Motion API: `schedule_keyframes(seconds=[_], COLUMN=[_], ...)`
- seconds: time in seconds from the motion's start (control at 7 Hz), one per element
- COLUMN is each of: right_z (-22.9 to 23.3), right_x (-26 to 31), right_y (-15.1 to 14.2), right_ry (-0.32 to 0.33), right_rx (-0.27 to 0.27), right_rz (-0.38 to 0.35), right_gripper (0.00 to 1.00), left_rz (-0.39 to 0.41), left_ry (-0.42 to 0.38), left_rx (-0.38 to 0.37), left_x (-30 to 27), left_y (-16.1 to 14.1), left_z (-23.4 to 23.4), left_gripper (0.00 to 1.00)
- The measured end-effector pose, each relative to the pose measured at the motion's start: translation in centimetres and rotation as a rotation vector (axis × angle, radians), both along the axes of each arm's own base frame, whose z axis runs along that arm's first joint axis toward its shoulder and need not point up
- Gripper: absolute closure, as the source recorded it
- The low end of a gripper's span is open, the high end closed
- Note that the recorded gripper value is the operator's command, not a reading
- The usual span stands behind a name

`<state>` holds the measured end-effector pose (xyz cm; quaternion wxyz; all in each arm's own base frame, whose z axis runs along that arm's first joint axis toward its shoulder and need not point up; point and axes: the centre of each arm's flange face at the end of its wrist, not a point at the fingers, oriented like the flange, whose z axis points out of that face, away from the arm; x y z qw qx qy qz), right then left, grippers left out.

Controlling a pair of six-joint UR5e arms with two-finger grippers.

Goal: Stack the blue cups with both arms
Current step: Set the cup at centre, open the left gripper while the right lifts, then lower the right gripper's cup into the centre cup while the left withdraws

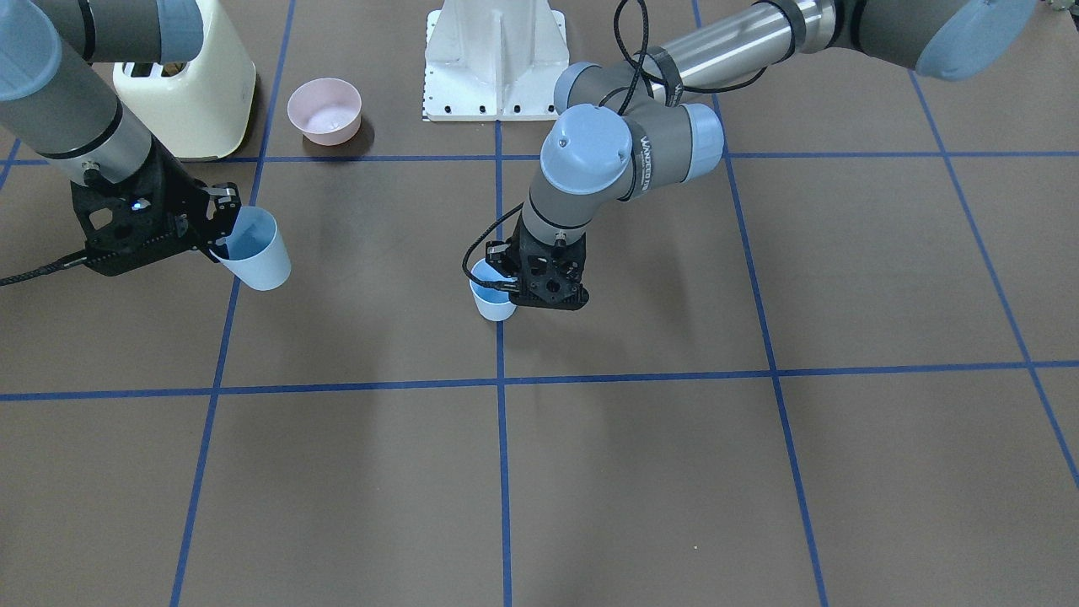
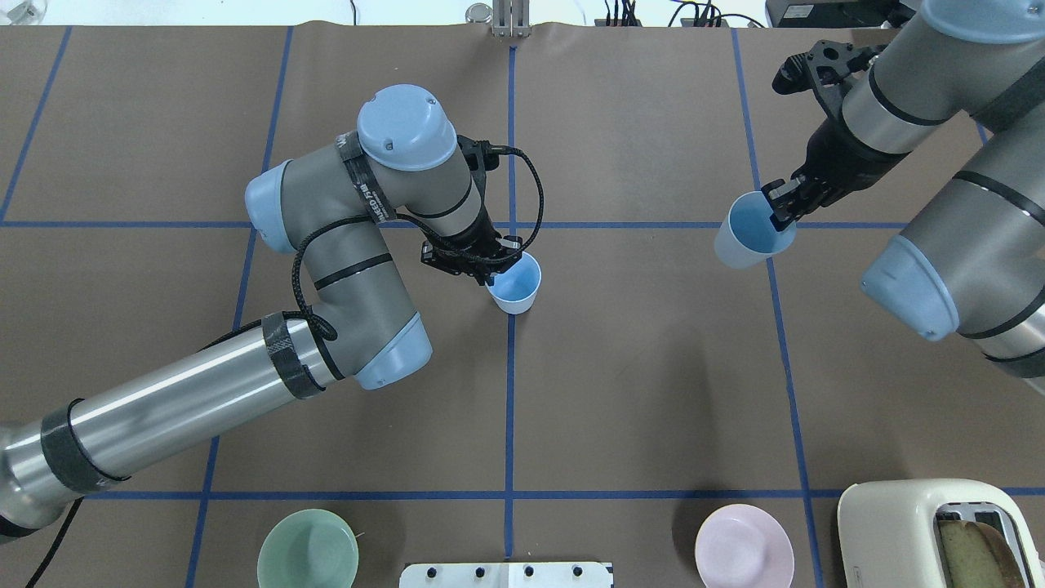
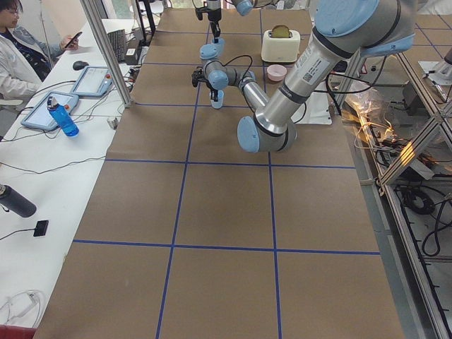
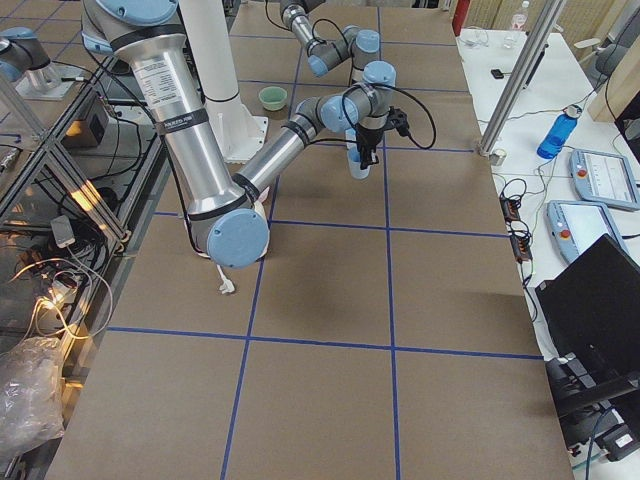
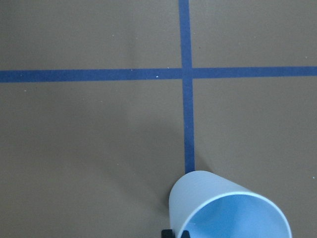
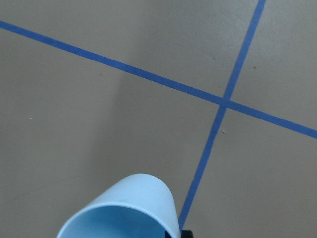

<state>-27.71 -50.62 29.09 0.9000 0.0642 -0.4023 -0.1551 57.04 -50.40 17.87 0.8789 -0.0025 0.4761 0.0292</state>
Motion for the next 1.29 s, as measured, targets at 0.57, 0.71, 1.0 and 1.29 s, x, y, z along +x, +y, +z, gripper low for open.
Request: schedule_keyframes(seconds=[0.57,0.71,1.0,1.29], right_z=[-3.7,-5.2,-7.5,-10.3], right_x=[-2.8,-4.4,-7.3,-10.9], right_y=[-0.8,-1.3,-1.2,-1.6], right_ry=[-0.023,-0.03,-0.038,-0.04], right_rx=[-0.006,-0.017,-0.035,-0.061], right_rz=[0.011,0.017,0.027,0.04], right_gripper=[1.0,1.0,1.0,1.0], left_rz=[-0.013,0.002,0.028,0.05], left_ry=[0.036,0.043,0.039,0.03], left_rx=[0.012,0.018,0.049,0.086], left_x=[-3.7,-6.0,-11.3,-16.3], left_y=[-1.8,-2.9,-4.9,-7.0], left_z=[-0.8,0.4,4.6,8.8], left_gripper=[0.03,0.03,0.03,0.03])
